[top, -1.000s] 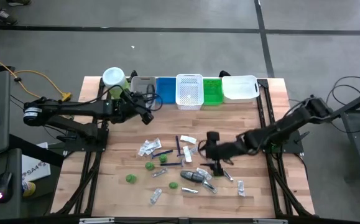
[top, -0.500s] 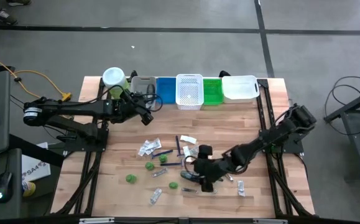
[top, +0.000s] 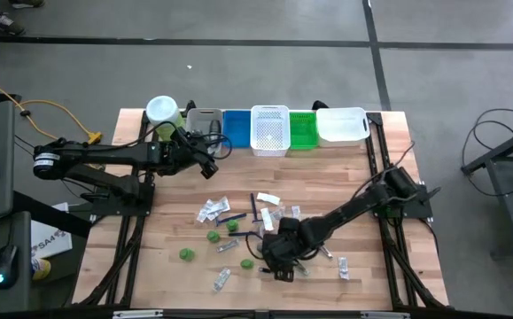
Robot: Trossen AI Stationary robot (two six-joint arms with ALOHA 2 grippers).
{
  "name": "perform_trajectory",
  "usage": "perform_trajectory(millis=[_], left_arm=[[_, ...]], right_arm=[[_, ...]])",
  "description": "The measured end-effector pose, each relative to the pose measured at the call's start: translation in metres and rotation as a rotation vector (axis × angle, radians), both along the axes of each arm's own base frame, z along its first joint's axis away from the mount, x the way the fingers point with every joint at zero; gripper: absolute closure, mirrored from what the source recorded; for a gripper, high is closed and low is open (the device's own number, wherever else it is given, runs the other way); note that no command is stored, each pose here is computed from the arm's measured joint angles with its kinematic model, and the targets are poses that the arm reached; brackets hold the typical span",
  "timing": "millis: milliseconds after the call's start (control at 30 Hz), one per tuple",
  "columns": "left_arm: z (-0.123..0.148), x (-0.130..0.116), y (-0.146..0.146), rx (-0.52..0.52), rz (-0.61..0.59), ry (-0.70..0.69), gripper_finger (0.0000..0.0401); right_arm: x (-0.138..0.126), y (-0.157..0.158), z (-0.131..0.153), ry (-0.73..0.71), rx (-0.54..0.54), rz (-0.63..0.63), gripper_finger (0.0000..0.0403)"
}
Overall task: Pick & Place Travel size toiletries
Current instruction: Put the gray deodorant into the gray bin
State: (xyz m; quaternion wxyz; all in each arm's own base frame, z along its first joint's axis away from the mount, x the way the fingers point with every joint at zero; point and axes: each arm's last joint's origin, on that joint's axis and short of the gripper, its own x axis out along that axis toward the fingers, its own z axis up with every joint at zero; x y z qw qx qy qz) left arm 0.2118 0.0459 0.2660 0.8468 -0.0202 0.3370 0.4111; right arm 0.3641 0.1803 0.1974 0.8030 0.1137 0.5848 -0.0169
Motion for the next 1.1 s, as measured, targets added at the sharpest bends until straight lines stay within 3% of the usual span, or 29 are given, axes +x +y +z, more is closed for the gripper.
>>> perform_trajectory(millis=[367, 667, 900, 1100], left_arm=[[0.0, 0.0, 0.0, 0.003, -0.004, 0.004, 0.0105], [0.0, 0.0, 0.0, 0.006, -0.008, 0.011, 0.0105], [0.0, 0.0, 0.0, 0.006, -0.008, 0.013, 0.0105], [-0.001, -0.001, 0.0, 0.005, -0.008, 0.02, 0.0105]], right_arm=[[0.001, -0.003, -0.006, 0.028, -0.01, -0.026, 0.0129], [0.007, 0.002, -0.042, 0.118, -0.021, -0.016, 0.0129], [0.01, 0.0, -0.049, 0.118, -0.036, -0.026, 0.013], [0.013, 0.001, -0.058, 0.12, -0.04, -0.018, 0.0165]])
